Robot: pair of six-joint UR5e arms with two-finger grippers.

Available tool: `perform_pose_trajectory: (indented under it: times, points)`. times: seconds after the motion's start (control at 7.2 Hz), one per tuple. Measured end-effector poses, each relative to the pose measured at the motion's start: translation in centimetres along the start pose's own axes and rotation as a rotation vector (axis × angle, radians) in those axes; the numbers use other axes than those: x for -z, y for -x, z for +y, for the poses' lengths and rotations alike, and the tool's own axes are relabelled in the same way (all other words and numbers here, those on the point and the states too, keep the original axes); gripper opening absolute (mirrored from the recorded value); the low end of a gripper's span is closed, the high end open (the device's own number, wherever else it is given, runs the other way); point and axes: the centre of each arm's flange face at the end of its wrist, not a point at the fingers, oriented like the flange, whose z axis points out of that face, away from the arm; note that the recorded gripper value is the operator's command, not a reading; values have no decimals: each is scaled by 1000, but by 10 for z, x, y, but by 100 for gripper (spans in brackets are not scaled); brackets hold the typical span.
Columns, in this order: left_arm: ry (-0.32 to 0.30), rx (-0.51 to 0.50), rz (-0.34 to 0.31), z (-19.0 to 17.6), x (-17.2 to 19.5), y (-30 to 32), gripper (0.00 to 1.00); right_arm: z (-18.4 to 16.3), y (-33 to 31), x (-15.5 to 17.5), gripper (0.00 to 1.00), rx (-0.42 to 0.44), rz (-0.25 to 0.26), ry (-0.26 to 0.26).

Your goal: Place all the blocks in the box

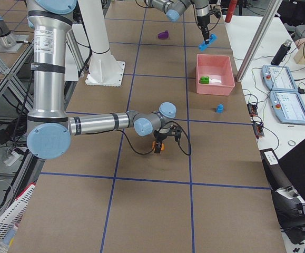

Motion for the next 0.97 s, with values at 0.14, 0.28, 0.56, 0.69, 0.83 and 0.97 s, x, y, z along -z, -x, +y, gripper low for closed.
perform_pose_trajectory:
  times: [0.14, 0.28, 0.56, 0.69, 0.83, 0.97]
  points:
    - [-33, 12, 2, -17, -15, -8, 0, -1, 1, -1, 0, -2, -5, 5]
    - [-61, 17, -3, -29, -32, -9, 0, -1, 2, -1, 0, -2, -9, 8]
    - [-76, 12, -23, -36, -62, -12, 100, 4, 8, 7, 0, 7, -50, 27]
    - [-71, -2, -31, -34, -69, -13, 100, 5, 15, 15, 0, 12, -78, 33]
    - [-70, -18, -29, -34, -67, -15, 100, 3, 20, 28, 0, 11, -108, 31]
    - [-57, -31, -20, -35, -59, -16, 100, -11, 31, 49, 0, 1, -145, 21]
